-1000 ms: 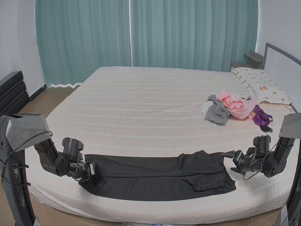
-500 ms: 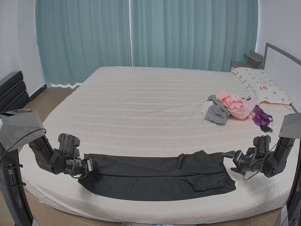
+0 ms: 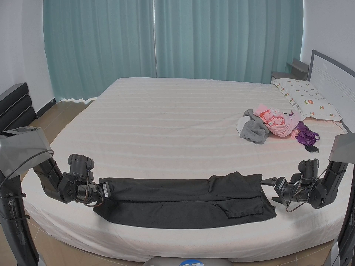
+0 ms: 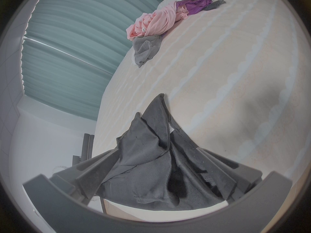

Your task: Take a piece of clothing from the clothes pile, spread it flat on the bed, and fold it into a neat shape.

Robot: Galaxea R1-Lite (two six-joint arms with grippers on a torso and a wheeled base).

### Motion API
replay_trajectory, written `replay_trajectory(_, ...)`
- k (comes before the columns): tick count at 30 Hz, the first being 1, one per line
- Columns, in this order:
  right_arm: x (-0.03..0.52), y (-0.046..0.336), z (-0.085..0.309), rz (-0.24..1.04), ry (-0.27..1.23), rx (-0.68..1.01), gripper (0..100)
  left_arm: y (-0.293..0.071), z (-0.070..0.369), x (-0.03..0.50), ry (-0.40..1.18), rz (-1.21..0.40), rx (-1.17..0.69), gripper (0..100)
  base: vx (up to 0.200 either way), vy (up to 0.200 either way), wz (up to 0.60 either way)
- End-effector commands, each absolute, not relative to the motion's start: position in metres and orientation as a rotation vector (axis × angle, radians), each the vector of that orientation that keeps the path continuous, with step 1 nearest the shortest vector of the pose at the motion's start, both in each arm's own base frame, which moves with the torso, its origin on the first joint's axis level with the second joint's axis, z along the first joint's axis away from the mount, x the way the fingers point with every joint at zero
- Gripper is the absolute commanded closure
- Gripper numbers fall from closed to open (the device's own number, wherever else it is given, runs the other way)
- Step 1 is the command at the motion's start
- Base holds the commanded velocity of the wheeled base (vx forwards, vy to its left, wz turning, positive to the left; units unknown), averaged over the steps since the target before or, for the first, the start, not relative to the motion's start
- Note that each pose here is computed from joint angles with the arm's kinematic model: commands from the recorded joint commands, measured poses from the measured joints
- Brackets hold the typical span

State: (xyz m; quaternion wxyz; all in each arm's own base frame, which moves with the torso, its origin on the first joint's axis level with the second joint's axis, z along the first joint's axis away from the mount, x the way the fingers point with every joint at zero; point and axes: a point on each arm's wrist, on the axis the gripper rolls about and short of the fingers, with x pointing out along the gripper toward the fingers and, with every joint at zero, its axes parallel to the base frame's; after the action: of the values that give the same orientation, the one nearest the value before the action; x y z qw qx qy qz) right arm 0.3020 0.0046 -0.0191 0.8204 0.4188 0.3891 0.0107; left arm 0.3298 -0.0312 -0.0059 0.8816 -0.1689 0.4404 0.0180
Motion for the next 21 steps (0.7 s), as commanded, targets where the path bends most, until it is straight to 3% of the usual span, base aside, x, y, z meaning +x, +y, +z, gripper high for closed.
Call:
replay_trajectory(1, 0.302, 0.005, -0.020, 0.023, 0.829, 0.892, 0, -0.033, -0.002, 0.337, 0.891, 0.045, -0.378, 100, 0.000, 0.000, 0.00)
replay_trajectory(3, 0.302, 0.005, -0.020, 0.024, 0.830, 0.892, 0, -0.035, 0.001, 0.343, 0.867, 0.060, -0.402, 100, 0.000, 0.000, 0.00)
replay_trajectory(21, 0.302, 0.005, -0.020, 0.024, 0.830, 0.892, 0, -0.068, 0.050, 0.330, 0.793, -0.011, -0.403, 100, 0.000, -0.200, 0.00)
